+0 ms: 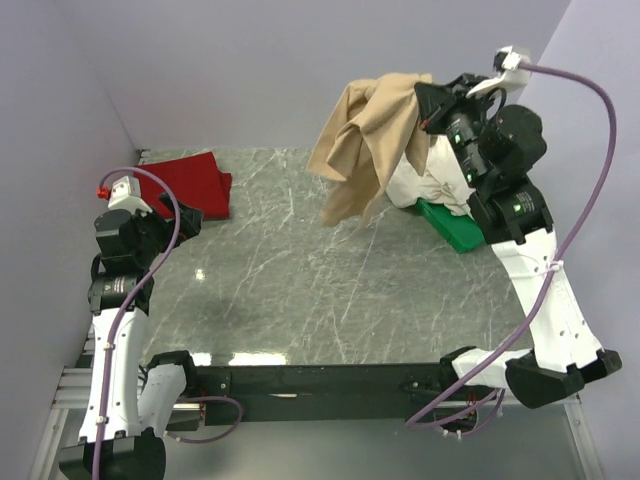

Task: Fold and stack the t-shirts
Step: Move the tshirt to the center of the board, then flatten the tshirt out

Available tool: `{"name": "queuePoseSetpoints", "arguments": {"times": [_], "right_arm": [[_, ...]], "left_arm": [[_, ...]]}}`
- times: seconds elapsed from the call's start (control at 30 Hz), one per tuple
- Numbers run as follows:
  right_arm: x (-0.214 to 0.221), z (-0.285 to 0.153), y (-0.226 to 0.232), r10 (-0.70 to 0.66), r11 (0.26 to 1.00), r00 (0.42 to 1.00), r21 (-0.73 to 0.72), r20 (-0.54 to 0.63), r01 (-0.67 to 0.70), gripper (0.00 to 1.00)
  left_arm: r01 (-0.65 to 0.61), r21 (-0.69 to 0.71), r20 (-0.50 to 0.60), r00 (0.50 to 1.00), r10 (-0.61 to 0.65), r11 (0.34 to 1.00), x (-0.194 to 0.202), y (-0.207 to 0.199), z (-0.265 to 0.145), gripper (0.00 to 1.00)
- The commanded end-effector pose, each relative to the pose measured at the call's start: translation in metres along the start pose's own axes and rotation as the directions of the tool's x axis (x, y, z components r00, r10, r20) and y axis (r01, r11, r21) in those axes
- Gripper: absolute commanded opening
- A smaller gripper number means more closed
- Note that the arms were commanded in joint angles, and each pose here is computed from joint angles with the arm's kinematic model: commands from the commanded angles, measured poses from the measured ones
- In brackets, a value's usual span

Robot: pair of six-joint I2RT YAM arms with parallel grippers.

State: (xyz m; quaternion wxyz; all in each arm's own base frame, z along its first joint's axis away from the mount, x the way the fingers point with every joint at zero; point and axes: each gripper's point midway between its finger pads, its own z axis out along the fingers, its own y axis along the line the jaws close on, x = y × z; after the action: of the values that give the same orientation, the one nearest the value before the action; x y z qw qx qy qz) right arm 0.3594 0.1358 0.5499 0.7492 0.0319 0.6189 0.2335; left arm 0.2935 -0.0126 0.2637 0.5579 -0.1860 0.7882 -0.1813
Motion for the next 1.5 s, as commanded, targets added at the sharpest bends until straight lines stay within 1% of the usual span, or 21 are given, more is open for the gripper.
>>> {"name": "queuePoseSetpoints", "arguments": {"times": [0.0, 0.03, 0.07, 0.13, 0.17, 0.27, 0.37, 0.5, 0.6, 0.67, 0.7, 0.77, 0.87, 0.93, 0.97, 1.0, 1.07, 1.1, 1.2, 1.3, 1.47], "right_arm": [[0.043, 0.005, 0.002, 0.085, 0.995, 0.993, -0.038, -0.079, -0.088, 0.16], [0.067, 0.008, -0.005, 0.109, 0.994, 0.985, -0.002, -0.137, -0.111, 0.49], [0.104, 0.011, -0.022, 0.117, 0.992, 0.970, 0.067, -0.212, -0.105, 0.63], [0.167, 0.011, -0.043, 0.148, 0.983, 0.927, 0.152, -0.345, -0.101, 0.80], [0.205, 0.004, -0.056, 0.153, 0.979, 0.895, 0.191, -0.420, -0.078, 0.81], [0.272, -0.019, -0.079, 0.179, 0.968, 0.824, 0.246, -0.537, -0.050, 0.82], [0.301, -0.040, -0.087, 0.197, 0.966, 0.805, 0.253, -0.560, -0.061, 0.82], [0.307, -0.058, -0.089, 0.194, 0.970, 0.808, 0.233, -0.556, -0.073, 0.82], [0.317, -0.073, -0.096, 0.196, 0.967, 0.799, 0.249, -0.569, -0.060, 0.82], [0.322, -0.082, -0.099, 0.198, 0.966, 0.796, 0.252, -0.573, -0.059, 0.82], [0.324, -0.084, -0.100, 0.194, 0.967, 0.797, 0.249, -0.573, -0.056, 0.81], [0.325, -0.089, -0.102, 0.189, 0.966, 0.797, 0.253, -0.574, -0.047, 0.81], [0.321, -0.092, -0.103, 0.185, 0.966, 0.801, 0.256, -0.569, -0.042, 0.81], [0.322, -0.093, -0.101, 0.195, 0.967, 0.802, 0.247, -0.564, -0.061, 0.81], [0.321, -0.094, -0.096, 0.200, 0.970, 0.802, 0.231, -0.562, -0.080, 0.81], [0.320, -0.091, -0.093, 0.210, 0.970, 0.807, 0.221, -0.552, -0.101, 0.81], [0.325, -0.092, -0.093, 0.218, 0.969, 0.801, 0.221, -0.557, -0.111, 0.81], [0.327, -0.092, -0.093, 0.223, 0.968, 0.798, 0.225, -0.559, -0.113, 0.81], [0.332, -0.091, -0.088, 0.227, 0.970, 0.782, 0.206, -0.580, -0.129, 0.81], [0.336, -0.090, -0.085, 0.235, 0.970, 0.776, 0.196, -0.585, -0.146, 0.80], [0.343, -0.091, -0.083, 0.238, 0.970, 0.761, 0.186, -0.603, -0.156, 0.80]], "left_arm": [[0.008, 0.049, 0.049, 0.999, -0.010, 0.999, -0.009, -0.008, 0.000, 0.99], [0.013, 0.055, 0.054, 0.998, -0.016, 0.998, -0.008, -0.009, 0.000, 0.99], [0.033, 0.067, 0.065, 0.997, -0.037, 0.997, -0.010, -0.011, 0.000, 0.99], [0.051, 0.099, 0.056, 0.997, -0.057, 0.994, 0.000, -0.015, 0.001, 0.99], [0.070, 0.109, 0.054, 0.996, -0.076, 0.992, 0.005, -0.015, 0.003, 0.99], [0.076, 0.108, 0.024, 0.997, -0.079, 0.991, 0.019, -0.022, 0.009, 0.98], [0.064, 0.106, -0.030, 0.998, -0.061, 0.992, 0.039, -0.035, 0.019, 0.98], [0.047, 0.103, -0.098, 0.994, -0.037, 0.994, 0.067, -0.052, 0.036, 0.96], [0.049, 0.177, -0.165, 0.986, -0.019, 0.983, 0.093, -0.080, 0.048, 0.94], [0.077, 0.208, -0.212, 0.977, -0.032, 0.975, 0.107, -0.090, 0.055, 0.88], [0.090, 0.218, -0.269, 0.963, -0.028, 0.972, 0.123, -0.093, 0.062, 0.86], [0.097, 0.231, -0.301, 0.953, -0.023, 0.968, 0.134, -0.101, 0.070, 0.80], [0.055, 0.172, -0.351, 0.936, 0.009, 0.984, 0.159, -0.097, 0.091, 0.74], [0.012, 0.144, -0.345, 0.938, 0.039, 0.990, 0.167, -0.097, 0.099, 0.72], [-0.002, 0.176, -0.327, 0.943, 0.061, 0.984, 0.164, -0.109, 0.103, 0.69], [-0.019, 0.169, -0.355, 0.931, 0.079, 0.985, 0.176, -0.109, 0.108, 0.68], [-0.083, 0.138, -0.341, 0.932, 0.126, 0.987, 0.178, -0.115, 0.116, 0.66], [-0.126, 0.092, -0.379, 0.913, 0.152, 0.988, 0.192, -0.104, 0.119, 0.66], [-0.204, 0.025, -0.383, 0.902, 0.198, 0.979, 0.201, -0.097, 0.127, 0.64], [-0.245, -0.013, -0.369, 0.902, 0.223, 0.969, 0.205, -0.094, 0.131, 0.63], [-0.328, -0.088, -0.401, 0.876, 0.268, 0.940, 0.215, -0.082, 0.136, 0.63]]}}
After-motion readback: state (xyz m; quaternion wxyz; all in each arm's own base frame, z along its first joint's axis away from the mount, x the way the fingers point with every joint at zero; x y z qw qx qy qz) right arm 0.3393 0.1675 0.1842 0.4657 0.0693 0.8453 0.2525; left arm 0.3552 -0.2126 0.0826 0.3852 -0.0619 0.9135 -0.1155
